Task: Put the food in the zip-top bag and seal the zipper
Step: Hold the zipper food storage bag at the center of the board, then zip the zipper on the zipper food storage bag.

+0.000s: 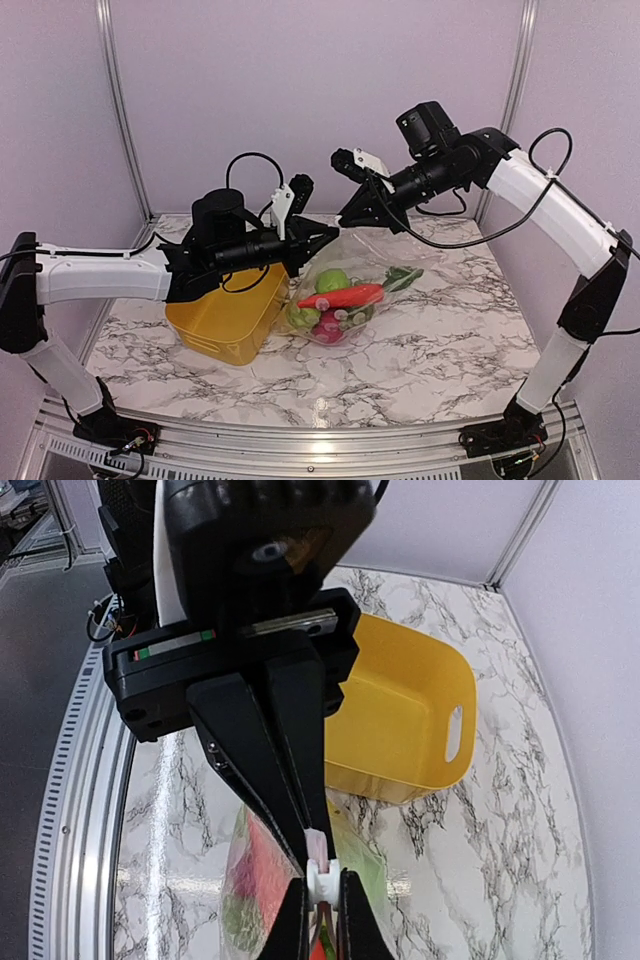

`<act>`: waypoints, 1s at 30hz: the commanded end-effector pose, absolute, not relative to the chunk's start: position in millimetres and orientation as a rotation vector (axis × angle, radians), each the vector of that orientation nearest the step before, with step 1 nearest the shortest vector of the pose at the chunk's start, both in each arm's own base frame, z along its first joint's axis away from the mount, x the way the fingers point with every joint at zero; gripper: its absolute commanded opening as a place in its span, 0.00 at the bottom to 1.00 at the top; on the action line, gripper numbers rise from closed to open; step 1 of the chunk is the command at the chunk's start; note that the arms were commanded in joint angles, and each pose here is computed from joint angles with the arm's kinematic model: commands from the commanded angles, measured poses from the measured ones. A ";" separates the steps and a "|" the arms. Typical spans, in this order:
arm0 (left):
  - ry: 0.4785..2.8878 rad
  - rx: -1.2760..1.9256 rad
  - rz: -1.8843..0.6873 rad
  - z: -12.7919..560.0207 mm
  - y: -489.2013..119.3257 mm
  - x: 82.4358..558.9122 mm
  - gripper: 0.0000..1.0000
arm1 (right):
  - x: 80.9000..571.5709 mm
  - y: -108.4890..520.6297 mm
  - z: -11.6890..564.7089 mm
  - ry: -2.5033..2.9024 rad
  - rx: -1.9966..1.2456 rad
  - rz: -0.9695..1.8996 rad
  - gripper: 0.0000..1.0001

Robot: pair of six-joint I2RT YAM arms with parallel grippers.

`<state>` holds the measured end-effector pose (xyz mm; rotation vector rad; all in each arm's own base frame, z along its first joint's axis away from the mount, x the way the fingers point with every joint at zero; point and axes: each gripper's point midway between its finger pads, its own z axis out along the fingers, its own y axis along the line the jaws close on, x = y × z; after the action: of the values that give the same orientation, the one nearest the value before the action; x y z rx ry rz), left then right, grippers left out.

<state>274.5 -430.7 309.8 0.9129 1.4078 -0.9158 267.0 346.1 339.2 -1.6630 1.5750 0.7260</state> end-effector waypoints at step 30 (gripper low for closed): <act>1.393 0.712 -0.869 329.5 -384.1 296.6 0.00 | 336.6 188.7 285.5 1.970 -1.452 0.444 0.00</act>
<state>292.5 -401.6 305.3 0.7815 1.4430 -0.8860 327.4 225.8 286.9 -1.4966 1.8997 0.5789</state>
